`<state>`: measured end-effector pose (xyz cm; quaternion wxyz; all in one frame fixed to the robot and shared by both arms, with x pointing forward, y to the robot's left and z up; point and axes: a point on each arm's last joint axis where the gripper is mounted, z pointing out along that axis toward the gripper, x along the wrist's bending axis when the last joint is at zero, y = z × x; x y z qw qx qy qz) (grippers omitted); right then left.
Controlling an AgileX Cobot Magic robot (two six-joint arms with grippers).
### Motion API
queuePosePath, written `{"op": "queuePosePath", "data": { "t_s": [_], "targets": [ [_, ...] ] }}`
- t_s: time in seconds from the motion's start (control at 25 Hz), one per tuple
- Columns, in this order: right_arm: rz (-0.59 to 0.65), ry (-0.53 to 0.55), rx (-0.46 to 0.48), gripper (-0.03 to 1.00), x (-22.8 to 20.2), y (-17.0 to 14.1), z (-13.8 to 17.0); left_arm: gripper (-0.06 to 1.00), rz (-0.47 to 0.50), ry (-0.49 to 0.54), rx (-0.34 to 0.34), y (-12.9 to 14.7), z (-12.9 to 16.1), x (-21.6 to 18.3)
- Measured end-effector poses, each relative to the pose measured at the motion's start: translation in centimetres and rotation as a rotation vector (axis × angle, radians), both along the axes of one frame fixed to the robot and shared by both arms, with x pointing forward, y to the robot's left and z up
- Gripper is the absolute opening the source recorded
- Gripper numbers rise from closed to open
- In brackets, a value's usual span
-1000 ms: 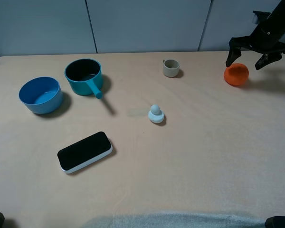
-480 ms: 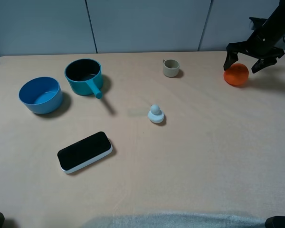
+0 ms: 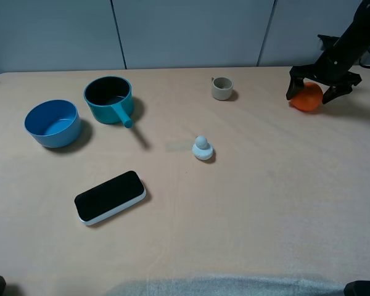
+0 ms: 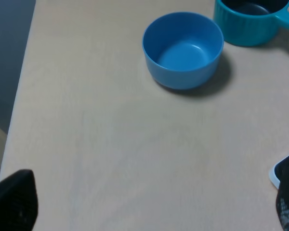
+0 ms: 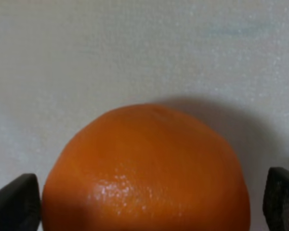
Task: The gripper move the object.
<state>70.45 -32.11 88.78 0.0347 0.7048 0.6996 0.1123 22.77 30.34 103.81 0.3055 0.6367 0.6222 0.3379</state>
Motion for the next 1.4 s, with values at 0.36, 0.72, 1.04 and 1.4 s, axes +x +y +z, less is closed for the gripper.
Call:
{"op": "queuePosePath", "data": {
  "t_s": [0.36, 0.72, 1.04, 1.4],
  "targets": [
    [-0.003, -0.014, -0.001, 0.69, 0.15, -0.01, -0.09, 0.99, 0.000, 0.000, 0.000, 0.00, 0.00, 0.00],
    [-0.002, -0.007, 0.000, 0.61, 0.09, 0.00, -0.10, 0.99, 0.000, 0.000, 0.000, 0.00, 0.00, 0.00],
    [-0.002, 0.000, 0.002, 0.55, 0.02, 0.02, -0.12, 0.99, 0.000, 0.000, 0.000, 0.00, 0.00, 0.00],
    [-0.001, 0.003, 0.003, 0.55, -0.01, 0.02, -0.12, 0.99, 0.000, 0.000, 0.000, 0.00, 0.00, 0.00]
  ]
}}
